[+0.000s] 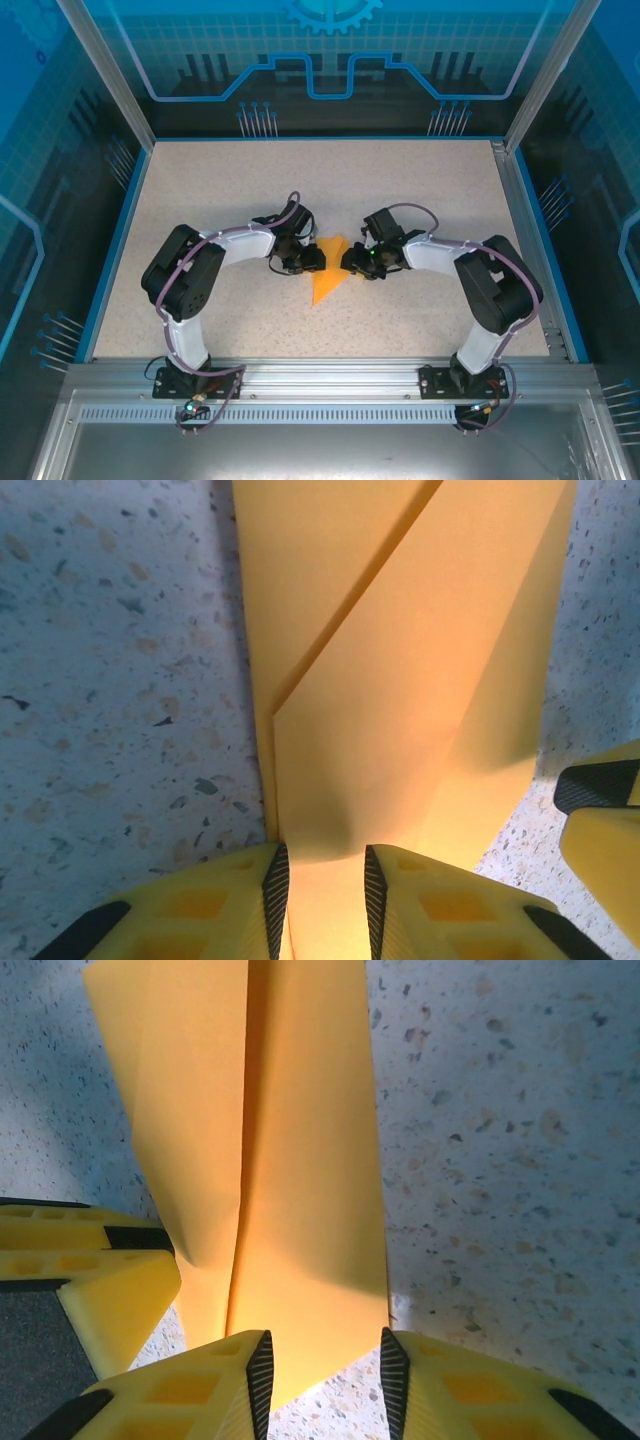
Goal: Fold a paper plane with a square sheet of paper (pick it up from the middle)
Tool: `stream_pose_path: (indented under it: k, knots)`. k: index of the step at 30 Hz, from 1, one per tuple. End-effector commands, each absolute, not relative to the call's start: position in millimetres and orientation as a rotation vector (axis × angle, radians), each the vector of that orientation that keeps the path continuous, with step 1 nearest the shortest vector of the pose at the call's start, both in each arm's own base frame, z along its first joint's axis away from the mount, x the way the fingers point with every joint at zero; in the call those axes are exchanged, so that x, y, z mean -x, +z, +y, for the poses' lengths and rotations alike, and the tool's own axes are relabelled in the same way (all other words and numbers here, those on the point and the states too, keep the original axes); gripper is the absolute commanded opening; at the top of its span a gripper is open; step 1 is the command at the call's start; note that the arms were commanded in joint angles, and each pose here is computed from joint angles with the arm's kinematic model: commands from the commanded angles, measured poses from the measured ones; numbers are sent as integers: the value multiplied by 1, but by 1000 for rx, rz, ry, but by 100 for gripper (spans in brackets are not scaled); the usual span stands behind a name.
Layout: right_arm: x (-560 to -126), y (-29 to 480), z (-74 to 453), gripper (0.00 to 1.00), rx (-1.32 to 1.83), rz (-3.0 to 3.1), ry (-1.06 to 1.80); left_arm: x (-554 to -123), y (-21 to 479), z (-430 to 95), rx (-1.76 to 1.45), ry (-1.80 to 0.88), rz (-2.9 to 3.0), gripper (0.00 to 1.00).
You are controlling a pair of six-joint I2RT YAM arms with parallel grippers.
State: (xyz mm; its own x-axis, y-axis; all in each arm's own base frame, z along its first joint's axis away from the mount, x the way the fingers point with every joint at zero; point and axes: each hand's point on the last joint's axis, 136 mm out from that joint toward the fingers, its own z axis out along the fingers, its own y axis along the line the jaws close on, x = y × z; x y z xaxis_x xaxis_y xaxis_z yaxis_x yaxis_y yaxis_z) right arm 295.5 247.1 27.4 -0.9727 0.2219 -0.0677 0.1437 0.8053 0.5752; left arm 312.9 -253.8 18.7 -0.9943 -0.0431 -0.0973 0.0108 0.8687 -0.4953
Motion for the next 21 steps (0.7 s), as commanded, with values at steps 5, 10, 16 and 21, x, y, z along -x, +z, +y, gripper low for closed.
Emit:
stream_pose_path:
  k: [5,10,16,21]
  knots:
    - [-291,27,252,35,-290,2874,909,-297,11,-256,62,-844,2997,30]
    - [-297,39,256,26,-266,2815,952,-303,27,-258,37,-856,2949,30]
    - [-312,55,279,14,-186,2733,1099,-301,20,-256,37,-840,2965,29]
    - [-327,49,287,11,-181,2731,1116,-299,15,-255,41,-832,2978,29]
